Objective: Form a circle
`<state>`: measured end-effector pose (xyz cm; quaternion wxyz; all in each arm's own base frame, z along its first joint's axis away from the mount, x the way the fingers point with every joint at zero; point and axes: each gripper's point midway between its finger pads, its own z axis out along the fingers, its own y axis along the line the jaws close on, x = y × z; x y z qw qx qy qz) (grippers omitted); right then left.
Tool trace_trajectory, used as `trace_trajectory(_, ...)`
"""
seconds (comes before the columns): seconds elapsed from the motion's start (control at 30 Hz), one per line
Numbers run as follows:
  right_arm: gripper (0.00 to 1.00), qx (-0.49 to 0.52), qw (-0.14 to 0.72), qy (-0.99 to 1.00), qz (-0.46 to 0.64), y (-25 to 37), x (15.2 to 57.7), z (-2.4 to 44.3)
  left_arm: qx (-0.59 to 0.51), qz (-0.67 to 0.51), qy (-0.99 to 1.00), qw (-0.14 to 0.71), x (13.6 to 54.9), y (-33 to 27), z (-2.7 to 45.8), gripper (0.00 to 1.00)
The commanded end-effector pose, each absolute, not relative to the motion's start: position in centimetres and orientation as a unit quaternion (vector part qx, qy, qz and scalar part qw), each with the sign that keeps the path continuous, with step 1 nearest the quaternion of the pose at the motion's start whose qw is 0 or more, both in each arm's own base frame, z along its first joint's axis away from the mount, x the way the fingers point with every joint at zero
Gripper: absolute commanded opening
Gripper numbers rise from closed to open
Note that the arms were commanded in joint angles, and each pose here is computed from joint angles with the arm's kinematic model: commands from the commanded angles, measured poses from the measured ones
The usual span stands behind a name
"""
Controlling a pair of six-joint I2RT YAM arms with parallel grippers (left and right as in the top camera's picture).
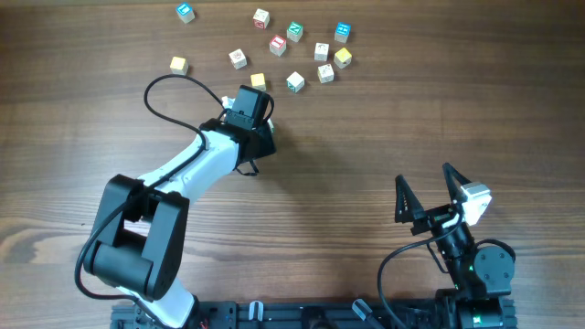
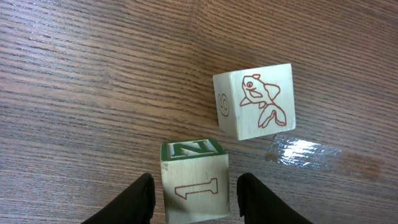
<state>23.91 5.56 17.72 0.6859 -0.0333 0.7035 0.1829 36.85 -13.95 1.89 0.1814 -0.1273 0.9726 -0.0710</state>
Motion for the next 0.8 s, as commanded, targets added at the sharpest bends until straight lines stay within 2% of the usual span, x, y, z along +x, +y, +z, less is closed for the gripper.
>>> trace_trajectory(0.0, 1.00, -0.035, 0.691, 0.699, 0.180, 5.55, 23.88, 17.99, -0.125, -0.071, 0.975, 0.171, 36.39, -14.14, 1.25, 0.40)
trace_trajectory(0.1, 1.00, -0.035, 0.691, 0.699, 0.180, 5.55, 23.88, 17.99, -0.125, -0.068, 0.976, 0.166, 36.12, -14.03, 1.13, 0.36)
trace_trajectory(0.5, 1.00, -0.035, 0.691, 0.699, 0.180, 5.55, 23.88, 17.99, -0.133, -0.069, 0.975, 0.165, 36.11, -14.03, 1.13, 0.37)
trace_trajectory(0.67, 1.00, -0.035, 0.691, 0.699, 0.180, 5.55, 23.88, 17.99, -0.133, -0.072, 0.974, 0.170, 36.35, -14.14, 1.23, 0.31)
trace_trajectory(0.77, 1.00, -0.035, 0.691, 0.699, 0.180, 5.55, 23.88, 17.99, -0.132, -0.074, 0.974, 0.169, 36.33, -14.19, 1.23, 0.32)
